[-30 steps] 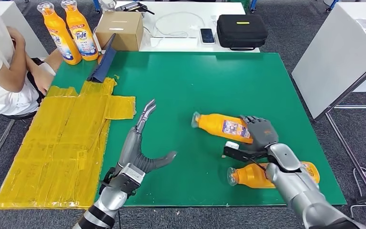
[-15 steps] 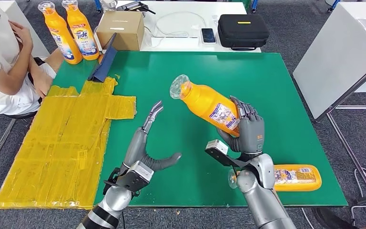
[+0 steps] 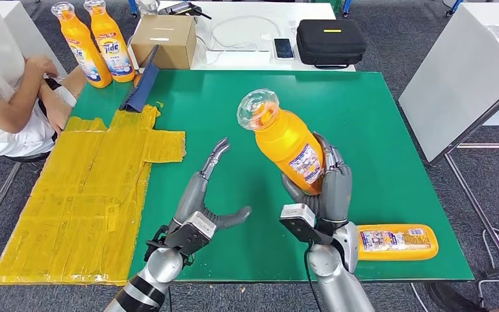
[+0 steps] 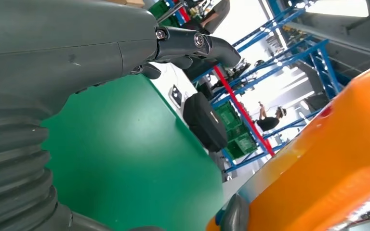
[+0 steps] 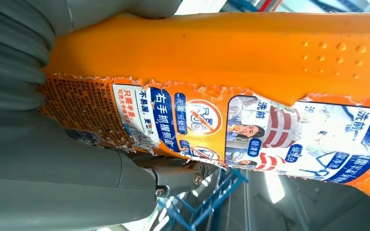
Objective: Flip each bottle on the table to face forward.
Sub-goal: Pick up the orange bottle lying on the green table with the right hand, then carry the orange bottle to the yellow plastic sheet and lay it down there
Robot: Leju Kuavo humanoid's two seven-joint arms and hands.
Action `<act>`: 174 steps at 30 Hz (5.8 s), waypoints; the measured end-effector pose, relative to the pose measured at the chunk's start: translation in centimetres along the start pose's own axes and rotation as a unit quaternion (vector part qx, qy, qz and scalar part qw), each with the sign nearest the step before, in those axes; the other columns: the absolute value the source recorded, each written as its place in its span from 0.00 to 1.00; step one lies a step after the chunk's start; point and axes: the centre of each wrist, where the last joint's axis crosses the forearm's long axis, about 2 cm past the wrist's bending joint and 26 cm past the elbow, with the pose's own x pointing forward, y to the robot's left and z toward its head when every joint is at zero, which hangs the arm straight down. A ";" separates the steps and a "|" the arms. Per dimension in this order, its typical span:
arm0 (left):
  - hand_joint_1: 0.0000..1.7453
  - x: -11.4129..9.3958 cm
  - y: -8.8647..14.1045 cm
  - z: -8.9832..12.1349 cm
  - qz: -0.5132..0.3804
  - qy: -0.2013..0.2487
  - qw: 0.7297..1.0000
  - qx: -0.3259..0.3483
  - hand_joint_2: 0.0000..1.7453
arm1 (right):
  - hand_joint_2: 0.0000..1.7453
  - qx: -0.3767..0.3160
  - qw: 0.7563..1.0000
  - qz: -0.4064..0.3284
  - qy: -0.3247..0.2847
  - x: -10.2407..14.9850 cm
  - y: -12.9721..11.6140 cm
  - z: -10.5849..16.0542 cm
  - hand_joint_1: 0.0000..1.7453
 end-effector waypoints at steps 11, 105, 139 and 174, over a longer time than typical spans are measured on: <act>0.00 0.1 0.5 -1.1 0.104 0.010 0.995 -0.002 1.00 | 1.00 0.070 0.994 -0.081 0.014 1.3 2.3 1.5 1.00; 1.00 -0.2 3.7 -3.1 0.023 -0.006 0.996 0.082 1.00 | 1.00 0.163 0.969 -0.187 0.016 5.7 8.8 4.5 0.00; 1.00 -14.2 15.7 4.4 -0.647 0.279 0.696 -0.139 1.00 | 1.00 -0.003 0.968 -0.235 -0.091 9.9 2.4 1.0 0.00; 0.00 -14.4 15.4 5.1 -0.118 0.257 0.957 -0.067 1.00 | 1.00 0.049 0.970 -0.219 -0.089 8.9 2.9 1.3 0.00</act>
